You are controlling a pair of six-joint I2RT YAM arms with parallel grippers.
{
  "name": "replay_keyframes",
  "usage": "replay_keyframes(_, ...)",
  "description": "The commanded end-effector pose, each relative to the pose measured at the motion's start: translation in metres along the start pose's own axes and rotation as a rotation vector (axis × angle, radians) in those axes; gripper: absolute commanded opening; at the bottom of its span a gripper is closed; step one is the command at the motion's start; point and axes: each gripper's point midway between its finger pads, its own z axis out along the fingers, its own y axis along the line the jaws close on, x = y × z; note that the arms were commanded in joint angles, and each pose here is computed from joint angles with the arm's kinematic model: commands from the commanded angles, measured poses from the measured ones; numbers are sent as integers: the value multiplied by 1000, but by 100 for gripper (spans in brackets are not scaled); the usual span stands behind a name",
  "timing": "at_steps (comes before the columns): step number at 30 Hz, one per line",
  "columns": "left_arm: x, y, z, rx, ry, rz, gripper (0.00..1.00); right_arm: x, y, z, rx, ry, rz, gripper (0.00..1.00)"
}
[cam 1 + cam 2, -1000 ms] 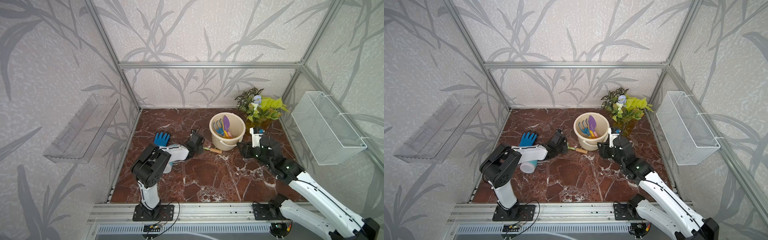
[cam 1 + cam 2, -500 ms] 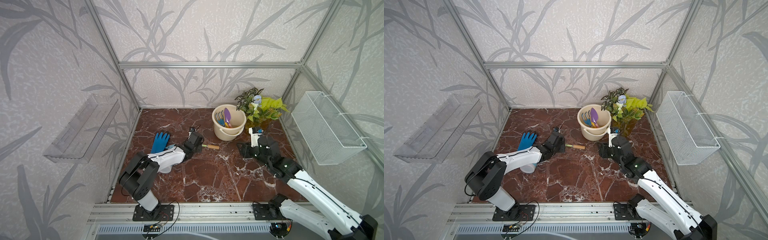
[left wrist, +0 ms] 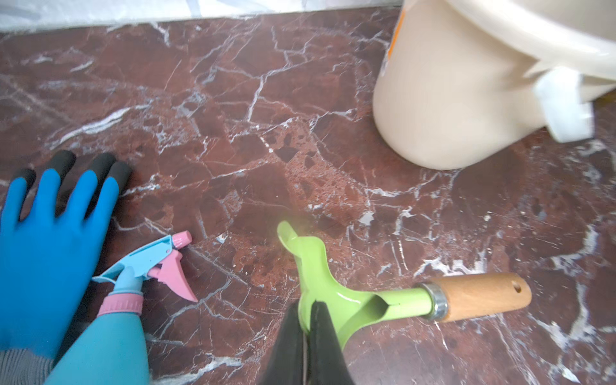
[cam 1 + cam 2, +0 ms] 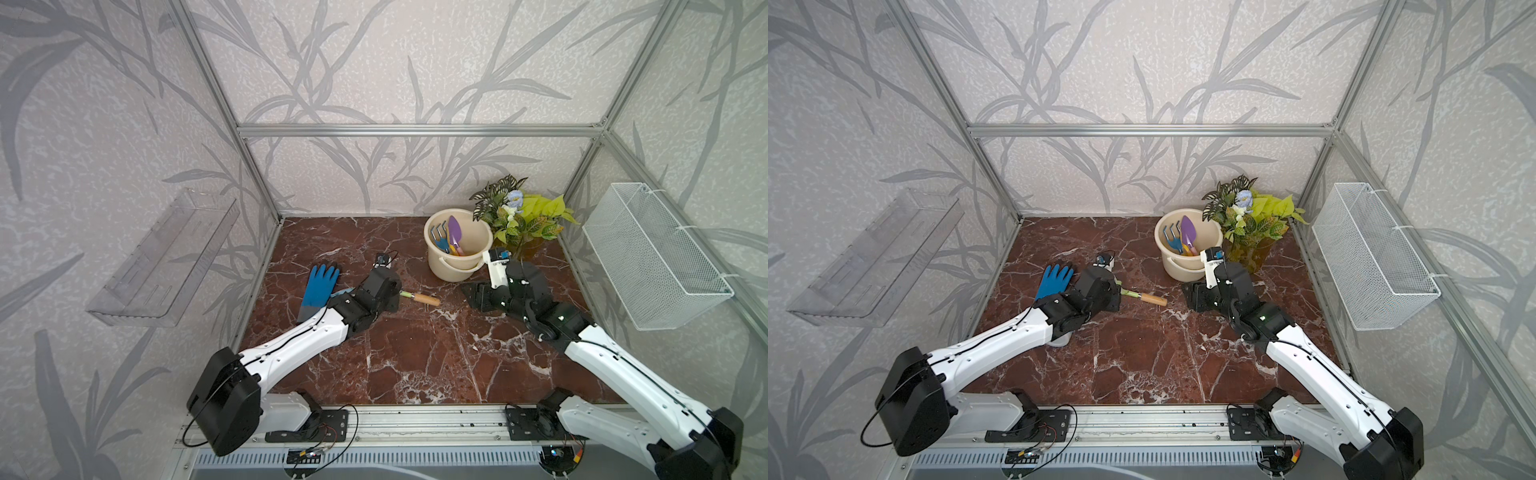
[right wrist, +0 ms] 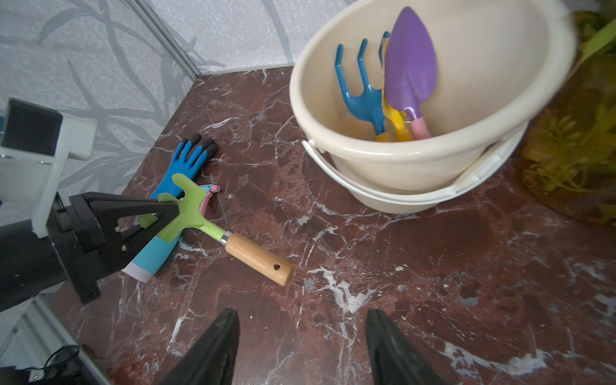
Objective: Organize the gardening tools
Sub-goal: Pick up the gardening tool from the center of the board.
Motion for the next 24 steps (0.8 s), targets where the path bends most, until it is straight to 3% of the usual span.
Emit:
replay_keyframes(1, -24, -22, -29, 132, -56, 55, 0, 0, 30, 1, -146, 38, -56, 66)
replay_keyframes(7, -45, -54, -53, 302, -112, 84, 0, 14, 63, 11, -284, 134, -128, 67)
replay_keyframes(16, -55, -86, -69, 414, -135, 140, 0, 26, 81, 26, -298, 210, -213, 66)
replay_keyframes(20, -58, -94, -75, 448, -141, 159, 0, 28, 83, 27, -309, 218, -218, 62)
replay_keyframes(24, -58, -99, -76, 456, -134, 174, 0, 31, 85, 27, -306, 237, -239, 52)
